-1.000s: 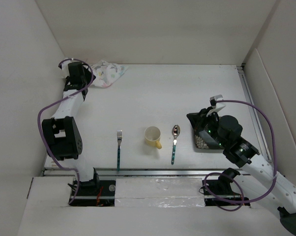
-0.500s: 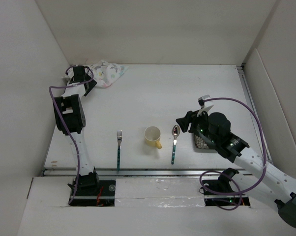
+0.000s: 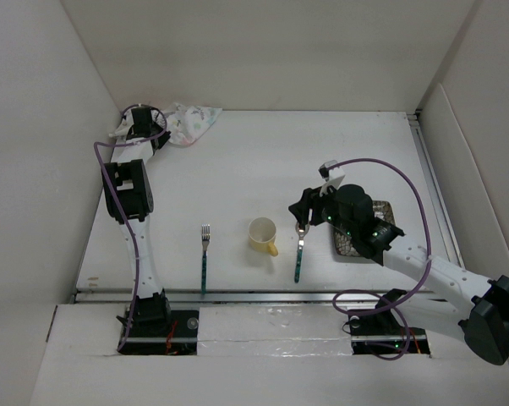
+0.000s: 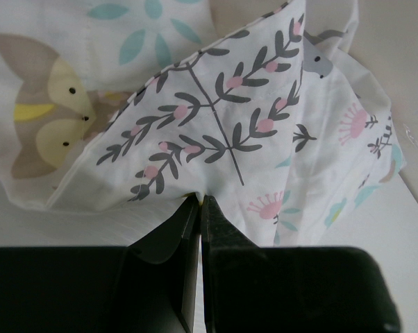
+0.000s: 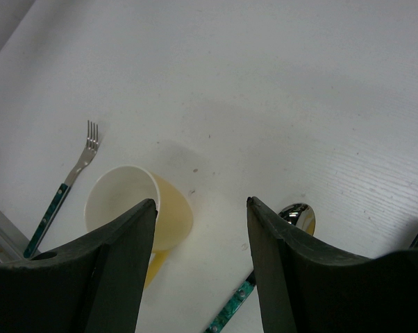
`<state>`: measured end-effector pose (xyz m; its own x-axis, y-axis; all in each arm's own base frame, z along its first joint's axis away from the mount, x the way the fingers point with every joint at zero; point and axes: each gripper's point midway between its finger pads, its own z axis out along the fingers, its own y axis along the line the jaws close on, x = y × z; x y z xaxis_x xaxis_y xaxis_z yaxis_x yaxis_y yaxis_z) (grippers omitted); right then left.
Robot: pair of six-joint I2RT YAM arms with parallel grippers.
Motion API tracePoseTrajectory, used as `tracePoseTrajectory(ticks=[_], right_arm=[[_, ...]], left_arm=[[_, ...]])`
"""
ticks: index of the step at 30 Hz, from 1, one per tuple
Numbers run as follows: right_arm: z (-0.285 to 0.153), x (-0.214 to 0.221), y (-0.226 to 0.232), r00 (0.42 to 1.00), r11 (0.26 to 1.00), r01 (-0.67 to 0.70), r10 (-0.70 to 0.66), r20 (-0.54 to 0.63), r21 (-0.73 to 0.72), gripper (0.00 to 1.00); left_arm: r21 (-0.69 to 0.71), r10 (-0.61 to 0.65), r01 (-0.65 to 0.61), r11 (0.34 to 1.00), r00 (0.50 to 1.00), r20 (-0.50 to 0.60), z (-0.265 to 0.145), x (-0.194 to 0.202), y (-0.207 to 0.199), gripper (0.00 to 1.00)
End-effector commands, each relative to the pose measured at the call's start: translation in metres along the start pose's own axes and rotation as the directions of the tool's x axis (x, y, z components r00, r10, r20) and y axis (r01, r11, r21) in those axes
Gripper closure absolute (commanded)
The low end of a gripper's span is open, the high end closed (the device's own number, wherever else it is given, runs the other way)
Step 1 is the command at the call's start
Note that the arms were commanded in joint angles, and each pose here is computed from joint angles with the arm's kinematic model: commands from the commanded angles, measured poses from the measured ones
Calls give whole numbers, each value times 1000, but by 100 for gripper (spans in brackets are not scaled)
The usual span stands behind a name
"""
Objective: Set the dinner table for one person
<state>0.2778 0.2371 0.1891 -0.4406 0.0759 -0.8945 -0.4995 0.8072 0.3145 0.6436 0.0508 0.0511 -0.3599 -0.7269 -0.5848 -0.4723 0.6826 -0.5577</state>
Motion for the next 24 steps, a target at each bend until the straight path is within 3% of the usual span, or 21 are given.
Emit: tracePoseTrajectory(ticks=[1,3,5,9,15,21,24], right_arm=[[-3,-50,27,990,997,0,11,138,-80,40],[-4,-52,28,990,997,7,4,138,-79,40],[-5,-58,24,988,999,6,2,153,-52,40],[-12,-72,30,982,998,7,3,187,-56,40],[-21,-94,32,977,999,5,3,213,-36,40],[-35,-119,40,966,999,24,-15,256,-35,39],[-35,-128,38,961,999,31,-26,276,-13,32]], left_arm=[[145,20,-27,989,999,49,-25,-24,-51,100],[245,50,-77,966,992,117,-68,-43,-94,100],[297,46,-85,951,990,135,-84,-51,-110,100],[458,44,-150,876,971,233,-184,-86,-175,100],[588,54,-238,773,948,313,-295,-110,-227,100],[692,127,-282,664,955,267,-352,-91,-259,100],[703,202,-326,632,945,256,-355,-65,-277,100]])
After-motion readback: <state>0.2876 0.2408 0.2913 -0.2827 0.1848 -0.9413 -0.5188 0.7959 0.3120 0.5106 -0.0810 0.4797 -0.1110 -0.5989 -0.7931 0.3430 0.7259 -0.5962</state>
